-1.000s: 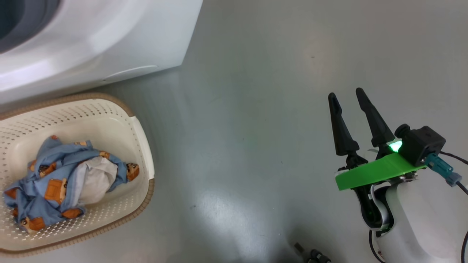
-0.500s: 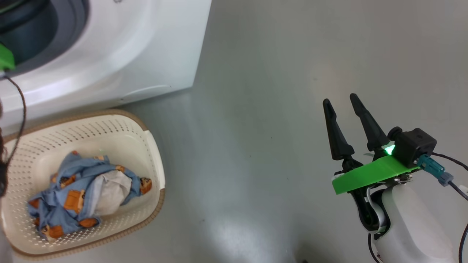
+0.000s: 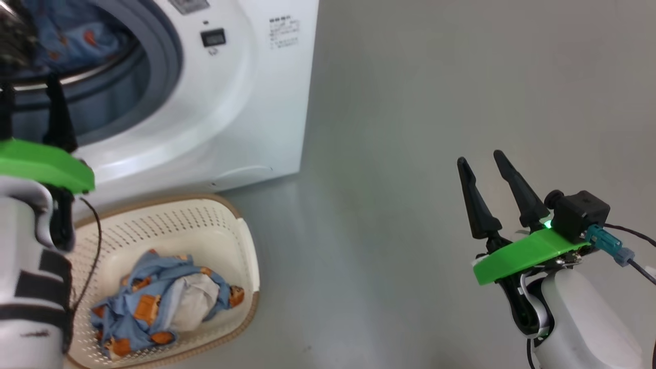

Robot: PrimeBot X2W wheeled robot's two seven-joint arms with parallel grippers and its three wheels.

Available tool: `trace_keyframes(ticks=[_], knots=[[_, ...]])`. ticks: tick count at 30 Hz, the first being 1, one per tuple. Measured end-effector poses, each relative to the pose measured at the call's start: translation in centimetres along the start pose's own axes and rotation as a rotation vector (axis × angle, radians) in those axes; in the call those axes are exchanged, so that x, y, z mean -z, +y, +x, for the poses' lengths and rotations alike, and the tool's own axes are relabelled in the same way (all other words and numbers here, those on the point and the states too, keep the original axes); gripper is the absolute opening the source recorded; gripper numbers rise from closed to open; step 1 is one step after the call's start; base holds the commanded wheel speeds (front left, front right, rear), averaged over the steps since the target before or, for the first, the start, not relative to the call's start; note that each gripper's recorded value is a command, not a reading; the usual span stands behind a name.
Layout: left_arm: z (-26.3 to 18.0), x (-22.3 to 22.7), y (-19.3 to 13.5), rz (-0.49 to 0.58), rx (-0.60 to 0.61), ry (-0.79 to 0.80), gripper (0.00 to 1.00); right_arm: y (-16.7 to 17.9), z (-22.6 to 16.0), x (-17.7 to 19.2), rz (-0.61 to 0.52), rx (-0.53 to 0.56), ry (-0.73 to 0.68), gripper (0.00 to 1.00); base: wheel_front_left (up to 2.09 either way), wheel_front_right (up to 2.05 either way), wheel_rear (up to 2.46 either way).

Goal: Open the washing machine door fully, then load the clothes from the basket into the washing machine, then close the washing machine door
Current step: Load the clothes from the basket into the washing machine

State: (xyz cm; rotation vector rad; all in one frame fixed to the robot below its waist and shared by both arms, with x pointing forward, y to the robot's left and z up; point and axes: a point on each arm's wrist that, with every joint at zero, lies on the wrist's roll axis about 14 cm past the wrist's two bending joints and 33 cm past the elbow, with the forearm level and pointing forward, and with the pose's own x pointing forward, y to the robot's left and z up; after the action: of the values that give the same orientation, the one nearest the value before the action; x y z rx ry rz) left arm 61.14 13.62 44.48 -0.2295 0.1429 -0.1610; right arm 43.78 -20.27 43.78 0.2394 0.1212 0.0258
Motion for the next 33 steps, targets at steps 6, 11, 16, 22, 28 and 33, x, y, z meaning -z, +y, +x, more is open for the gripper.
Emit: trace_keyframes(ticks=[6,11,16,22,28,33], knots=[[-3.2,-2.3,-0.2,0.017,0.01,-0.055,1.0,1.3,-0.6,-1.5,0.0,-0.042,-0.032,1.0,0.0,0.0,0.0],[-6.1,-3.8,-0.6,0.031,0.026,-0.101,1.0,1.8,-1.4,-2.4,-0.005,-0.064,-0.053,1.0,0.0,0.0,0.0],[-8.8,-4.8,-0.3,0.037,0.024,-0.142,1.0,2.9,-1.5,-3.0,-0.002,-0.093,-0.07,1.0,0.0,0.0,0.0],[-11.9,-5.0,0.3,0.033,0.006,-0.165,1.0,4.0,-1.4,-4.4,-0.007,-0.128,-0.108,1.0,0.0,0.0,0.0],[-14.9,-4.5,1.2,0.008,-0.033,-0.174,1.0,5.0,-1.6,-5.7,-0.013,-0.162,-0.146,1.0,0.0,0.0,0.0],[-16.9,-4.4,2.1,-0.01,-0.068,-0.192,1.0,5.3,-1.7,-6.6,-0.022,-0.174,-0.169,1.0,0.0,0.0,0.0]])
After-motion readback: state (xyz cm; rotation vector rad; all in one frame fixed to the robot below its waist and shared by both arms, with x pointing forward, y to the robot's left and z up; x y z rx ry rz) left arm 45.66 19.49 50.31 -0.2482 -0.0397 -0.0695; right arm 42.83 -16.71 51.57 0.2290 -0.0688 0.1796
